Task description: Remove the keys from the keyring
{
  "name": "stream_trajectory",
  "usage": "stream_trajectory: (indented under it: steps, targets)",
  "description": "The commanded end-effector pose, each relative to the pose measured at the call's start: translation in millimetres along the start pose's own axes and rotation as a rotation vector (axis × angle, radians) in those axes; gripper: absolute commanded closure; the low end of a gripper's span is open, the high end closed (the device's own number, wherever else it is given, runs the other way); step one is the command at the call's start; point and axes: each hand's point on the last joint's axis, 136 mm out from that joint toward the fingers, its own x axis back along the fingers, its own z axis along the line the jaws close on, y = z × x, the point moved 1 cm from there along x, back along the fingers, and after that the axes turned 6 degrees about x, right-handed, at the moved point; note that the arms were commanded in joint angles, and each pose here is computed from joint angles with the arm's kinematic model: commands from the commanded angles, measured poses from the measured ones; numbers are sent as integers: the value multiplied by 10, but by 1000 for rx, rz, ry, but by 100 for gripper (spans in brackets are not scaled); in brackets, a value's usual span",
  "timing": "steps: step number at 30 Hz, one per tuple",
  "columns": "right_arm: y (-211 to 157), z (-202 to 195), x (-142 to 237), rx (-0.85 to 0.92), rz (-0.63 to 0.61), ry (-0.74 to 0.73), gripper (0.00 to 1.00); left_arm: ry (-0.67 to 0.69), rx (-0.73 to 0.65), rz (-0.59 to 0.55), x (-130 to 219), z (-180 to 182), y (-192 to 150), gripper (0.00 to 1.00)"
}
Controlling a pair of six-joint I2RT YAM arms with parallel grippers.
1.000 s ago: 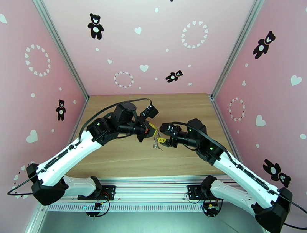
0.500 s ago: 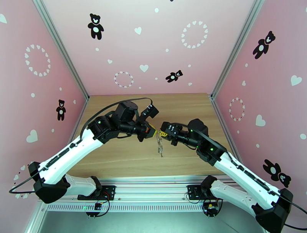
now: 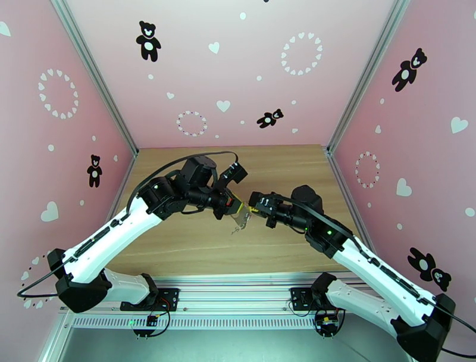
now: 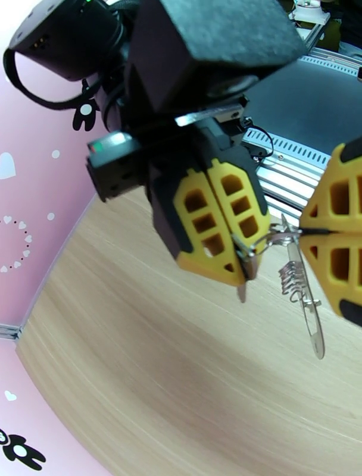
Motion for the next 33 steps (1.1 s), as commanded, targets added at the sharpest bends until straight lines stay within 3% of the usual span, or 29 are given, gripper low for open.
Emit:
stream_trajectory:
  steps: [1, 10, 18, 21, 28, 33]
  targets:
    - [104, -247, 117, 33, 33, -108, 100, -10, 37, 19, 78, -41, -12, 100]
    - [304, -258, 161, 152, -36, -92, 100, -21, 136, 75, -50, -17, -54, 100]
    - [385, -216, 191, 234, -49, -50, 100, -62, 146, 54, -83, -77, 29, 97]
    - [410, -218, 197, 240, -40, -32, 100, -51, 143, -5, 1, -74, 82, 79]
    - [415, -248, 217, 212, 14, -3, 100, -46, 103, -252, 288, -75, 150, 73]
    - [394, -234, 244, 188, 32, 4, 100, -41, -124, -466, 433, -166, 82, 71]
